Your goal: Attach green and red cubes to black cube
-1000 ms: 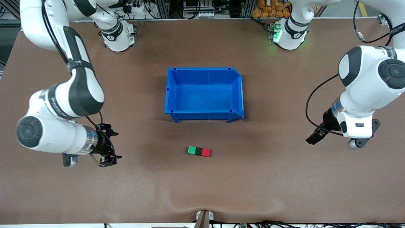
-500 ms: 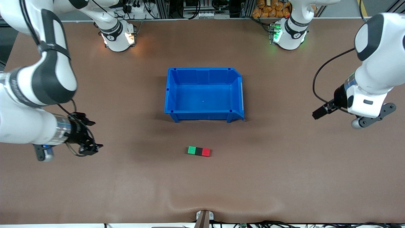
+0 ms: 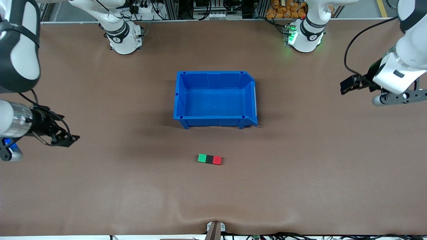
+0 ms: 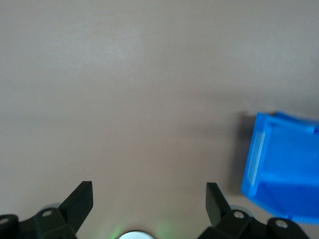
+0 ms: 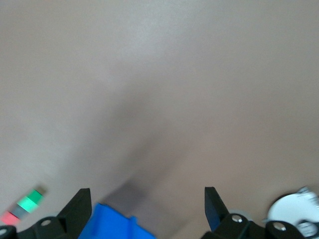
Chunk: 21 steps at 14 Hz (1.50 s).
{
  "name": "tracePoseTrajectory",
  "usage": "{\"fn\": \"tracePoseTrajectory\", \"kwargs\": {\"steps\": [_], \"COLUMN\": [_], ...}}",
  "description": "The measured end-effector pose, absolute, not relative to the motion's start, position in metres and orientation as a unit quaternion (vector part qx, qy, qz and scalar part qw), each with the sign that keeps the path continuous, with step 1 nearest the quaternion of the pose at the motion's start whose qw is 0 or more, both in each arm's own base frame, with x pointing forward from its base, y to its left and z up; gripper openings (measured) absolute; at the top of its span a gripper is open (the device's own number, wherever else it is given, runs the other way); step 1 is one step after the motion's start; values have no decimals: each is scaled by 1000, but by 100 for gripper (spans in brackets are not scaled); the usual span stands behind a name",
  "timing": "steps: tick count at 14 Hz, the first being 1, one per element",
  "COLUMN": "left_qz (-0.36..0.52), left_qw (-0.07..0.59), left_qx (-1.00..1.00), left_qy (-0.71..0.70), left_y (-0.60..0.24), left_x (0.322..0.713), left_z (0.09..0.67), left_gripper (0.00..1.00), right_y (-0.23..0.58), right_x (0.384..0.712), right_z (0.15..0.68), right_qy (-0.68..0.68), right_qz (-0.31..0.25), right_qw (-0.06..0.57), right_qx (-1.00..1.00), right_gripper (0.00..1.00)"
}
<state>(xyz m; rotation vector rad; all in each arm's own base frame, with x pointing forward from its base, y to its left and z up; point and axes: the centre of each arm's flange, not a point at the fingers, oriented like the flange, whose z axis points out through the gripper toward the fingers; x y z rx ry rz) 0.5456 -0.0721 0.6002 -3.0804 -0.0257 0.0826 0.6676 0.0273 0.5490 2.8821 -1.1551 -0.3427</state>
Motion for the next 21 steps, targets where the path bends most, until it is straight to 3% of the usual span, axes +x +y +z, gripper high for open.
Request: {"fn": "tracePoseTrajectory", "kwargs": {"steps": [6,21], "left_qz": [14,23], "left_qw": [27,28], "left_qx": [-996,-996], "left_qy": [88,78], "left_y": [-52,-56], "left_x": [532,536], "left_z": [625,617], "left_gripper": [100,100], "right_y": [-19,-76], "right_x": [631,541], "right_z": [609,696], "right_qy": [-236,-71], "right_qz": [-101,-64], "right_qw": [8,-15], "right_qx": [967,995], "right_gripper": [100,100]}}
